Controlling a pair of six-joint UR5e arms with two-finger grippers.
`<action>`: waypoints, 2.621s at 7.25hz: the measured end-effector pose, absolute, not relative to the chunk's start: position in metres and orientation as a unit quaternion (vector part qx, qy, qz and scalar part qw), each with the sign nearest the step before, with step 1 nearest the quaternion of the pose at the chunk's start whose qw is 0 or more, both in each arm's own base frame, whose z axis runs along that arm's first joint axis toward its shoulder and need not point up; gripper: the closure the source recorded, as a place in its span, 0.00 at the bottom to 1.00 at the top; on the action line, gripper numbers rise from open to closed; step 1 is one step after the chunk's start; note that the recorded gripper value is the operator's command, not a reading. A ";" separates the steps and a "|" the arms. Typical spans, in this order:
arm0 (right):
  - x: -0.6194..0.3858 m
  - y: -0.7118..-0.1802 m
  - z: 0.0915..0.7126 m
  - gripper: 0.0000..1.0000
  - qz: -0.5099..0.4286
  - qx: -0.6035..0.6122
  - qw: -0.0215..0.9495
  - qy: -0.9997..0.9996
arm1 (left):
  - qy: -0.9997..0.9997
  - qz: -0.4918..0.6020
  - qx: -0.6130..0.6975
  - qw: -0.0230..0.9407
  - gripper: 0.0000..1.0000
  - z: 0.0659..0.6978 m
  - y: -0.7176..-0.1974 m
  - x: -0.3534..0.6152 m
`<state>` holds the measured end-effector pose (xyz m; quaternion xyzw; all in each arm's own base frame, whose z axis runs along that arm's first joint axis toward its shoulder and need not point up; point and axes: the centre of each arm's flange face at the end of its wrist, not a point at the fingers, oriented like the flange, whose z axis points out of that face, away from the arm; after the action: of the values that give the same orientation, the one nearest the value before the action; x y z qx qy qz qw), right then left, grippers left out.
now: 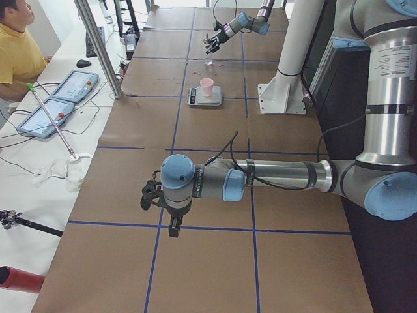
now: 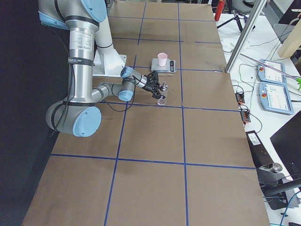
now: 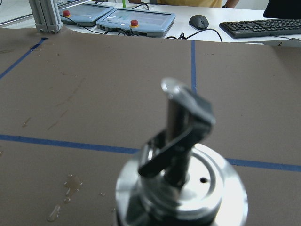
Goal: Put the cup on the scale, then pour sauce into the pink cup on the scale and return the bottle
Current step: 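Lower the bottle onto the table with the right gripper, then open the right gripper and withdraw it from the bottle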
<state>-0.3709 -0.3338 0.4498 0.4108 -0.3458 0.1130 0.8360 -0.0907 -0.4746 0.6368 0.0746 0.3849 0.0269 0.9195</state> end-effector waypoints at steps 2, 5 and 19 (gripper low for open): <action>-0.370 -0.334 0.452 0.11 0.112 0.411 0.837 -0.344 | 0.385 0.027 0.075 0.920 0.00 0.637 -0.475 -0.091; -0.369 -0.333 0.453 0.01 0.111 0.410 0.838 -0.342 | 0.385 0.027 0.075 0.920 0.00 0.637 -0.475 -0.091; -0.321 -0.272 0.483 0.00 0.035 0.351 0.870 -0.344 | 0.385 0.028 0.075 0.919 0.00 0.636 -0.475 -0.090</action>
<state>-0.3209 -0.2720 0.4835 0.3513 -0.3437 0.0350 0.8702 -0.0902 -0.4754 0.6363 0.0751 0.3849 0.0283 0.9195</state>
